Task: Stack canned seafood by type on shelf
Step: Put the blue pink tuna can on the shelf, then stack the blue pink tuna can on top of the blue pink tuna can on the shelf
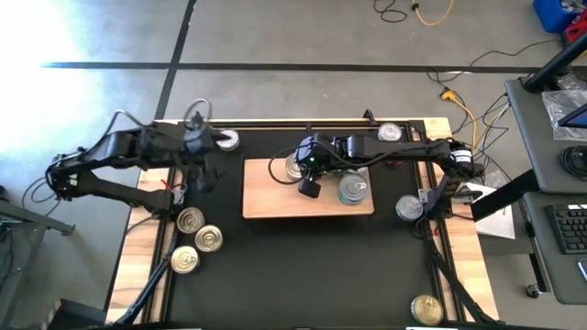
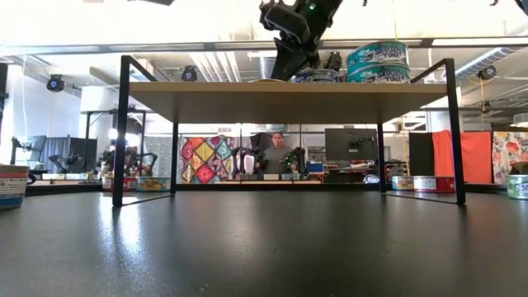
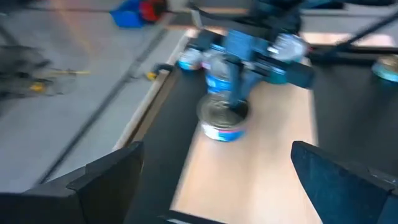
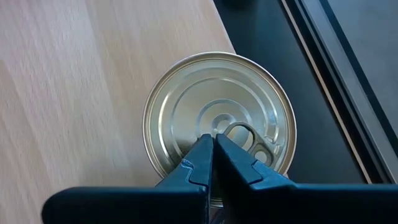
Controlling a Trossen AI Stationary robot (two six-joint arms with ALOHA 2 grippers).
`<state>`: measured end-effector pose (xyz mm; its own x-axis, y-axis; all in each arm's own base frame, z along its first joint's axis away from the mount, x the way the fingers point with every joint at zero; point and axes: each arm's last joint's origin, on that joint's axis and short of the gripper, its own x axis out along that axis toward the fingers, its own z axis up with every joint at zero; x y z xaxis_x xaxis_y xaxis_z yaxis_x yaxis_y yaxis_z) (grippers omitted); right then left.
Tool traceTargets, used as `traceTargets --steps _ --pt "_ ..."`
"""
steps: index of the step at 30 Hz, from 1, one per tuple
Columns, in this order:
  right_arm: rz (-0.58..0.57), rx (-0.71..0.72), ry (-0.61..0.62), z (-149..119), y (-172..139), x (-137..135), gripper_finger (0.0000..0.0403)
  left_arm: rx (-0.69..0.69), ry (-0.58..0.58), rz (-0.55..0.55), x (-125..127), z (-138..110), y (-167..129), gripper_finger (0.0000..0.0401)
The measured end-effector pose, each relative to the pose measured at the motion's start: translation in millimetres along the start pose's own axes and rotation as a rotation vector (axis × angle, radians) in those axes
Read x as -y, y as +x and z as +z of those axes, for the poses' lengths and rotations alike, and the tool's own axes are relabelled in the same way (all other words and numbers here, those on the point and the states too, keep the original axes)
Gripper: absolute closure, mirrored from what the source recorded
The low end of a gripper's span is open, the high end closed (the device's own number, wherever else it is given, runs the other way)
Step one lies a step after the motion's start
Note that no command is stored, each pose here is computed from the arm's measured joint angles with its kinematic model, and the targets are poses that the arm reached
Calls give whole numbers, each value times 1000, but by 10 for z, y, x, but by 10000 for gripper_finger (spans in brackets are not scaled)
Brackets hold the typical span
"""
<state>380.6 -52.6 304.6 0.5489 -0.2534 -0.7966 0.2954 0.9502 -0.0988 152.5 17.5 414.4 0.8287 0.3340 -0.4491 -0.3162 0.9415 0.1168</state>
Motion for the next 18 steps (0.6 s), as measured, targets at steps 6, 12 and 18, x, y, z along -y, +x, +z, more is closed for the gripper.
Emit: traceTargets --steps 6,12,18 --pt "0 11 3 10 1 1 390 26 -34 80 -80 -62 -188 13" --pt "4 56 11 46 -53 6 390 -24 -64 121 -83 -172 -155 13" --pt "16 211 40 162 -318 46 390 -58 -82 224 -81 -303 -50 13"
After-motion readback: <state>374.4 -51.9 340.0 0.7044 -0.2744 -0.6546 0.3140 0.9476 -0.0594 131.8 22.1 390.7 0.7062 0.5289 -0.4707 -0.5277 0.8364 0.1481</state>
